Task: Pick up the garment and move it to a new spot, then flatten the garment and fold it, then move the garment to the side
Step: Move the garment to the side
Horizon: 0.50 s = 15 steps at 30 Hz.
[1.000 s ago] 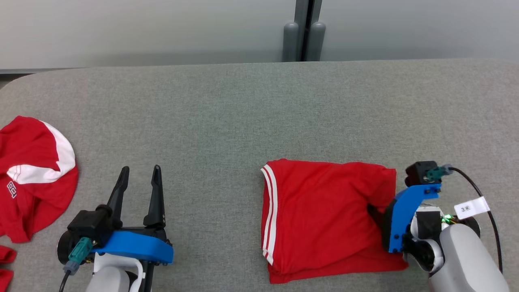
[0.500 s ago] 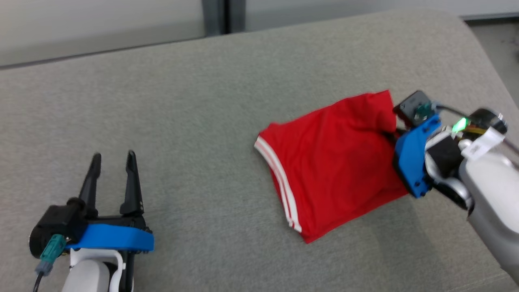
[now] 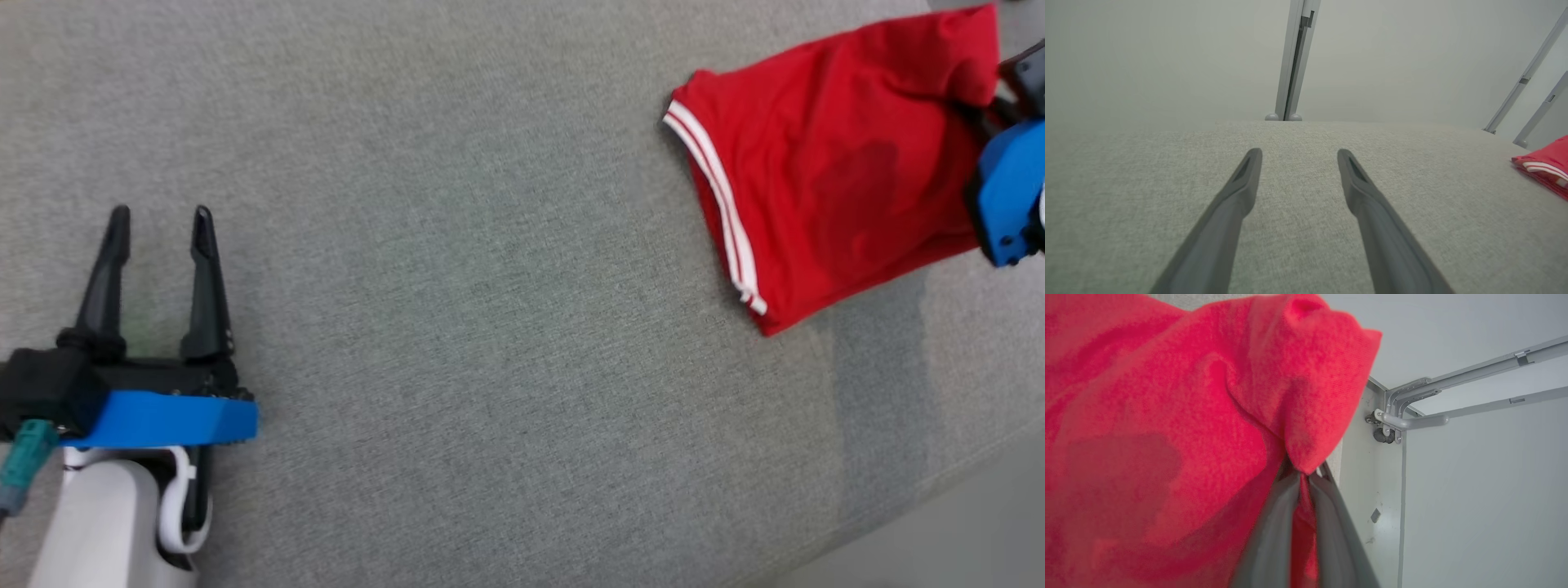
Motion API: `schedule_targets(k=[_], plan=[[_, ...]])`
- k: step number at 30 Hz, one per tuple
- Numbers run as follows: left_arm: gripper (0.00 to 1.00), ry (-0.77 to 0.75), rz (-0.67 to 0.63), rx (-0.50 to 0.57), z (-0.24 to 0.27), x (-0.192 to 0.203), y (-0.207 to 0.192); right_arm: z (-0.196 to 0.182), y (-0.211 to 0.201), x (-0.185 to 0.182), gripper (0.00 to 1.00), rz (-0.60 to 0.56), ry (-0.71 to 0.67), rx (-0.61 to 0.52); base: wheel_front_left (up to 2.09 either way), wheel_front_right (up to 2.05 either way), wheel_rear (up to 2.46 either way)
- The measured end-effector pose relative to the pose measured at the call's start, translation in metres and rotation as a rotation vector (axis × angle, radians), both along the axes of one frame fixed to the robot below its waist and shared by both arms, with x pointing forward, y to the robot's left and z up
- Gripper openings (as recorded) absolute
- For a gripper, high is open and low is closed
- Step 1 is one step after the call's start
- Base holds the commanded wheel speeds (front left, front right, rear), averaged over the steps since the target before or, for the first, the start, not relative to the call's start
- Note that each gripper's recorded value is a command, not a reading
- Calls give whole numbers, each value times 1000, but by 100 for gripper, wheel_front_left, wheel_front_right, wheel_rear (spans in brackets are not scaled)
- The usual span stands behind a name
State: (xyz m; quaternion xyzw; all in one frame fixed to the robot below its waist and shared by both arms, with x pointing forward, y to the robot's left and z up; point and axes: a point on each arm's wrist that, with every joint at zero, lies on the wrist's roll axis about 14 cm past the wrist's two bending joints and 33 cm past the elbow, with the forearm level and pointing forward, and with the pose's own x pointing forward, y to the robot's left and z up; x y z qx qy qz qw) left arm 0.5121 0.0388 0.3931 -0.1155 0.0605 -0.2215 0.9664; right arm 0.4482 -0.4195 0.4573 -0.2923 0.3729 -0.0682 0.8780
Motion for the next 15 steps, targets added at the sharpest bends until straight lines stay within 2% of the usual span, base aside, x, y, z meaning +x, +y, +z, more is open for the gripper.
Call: schedule_targets(k=[8,15], plan=[[100,-13,-15,27,-3,13,2,4,-32,2,0,-84,-88,-11,0,0,0],[100,-19,-1,45,1,13,10,8,-40,3,0,-112,-156,-3,0,0,0]])
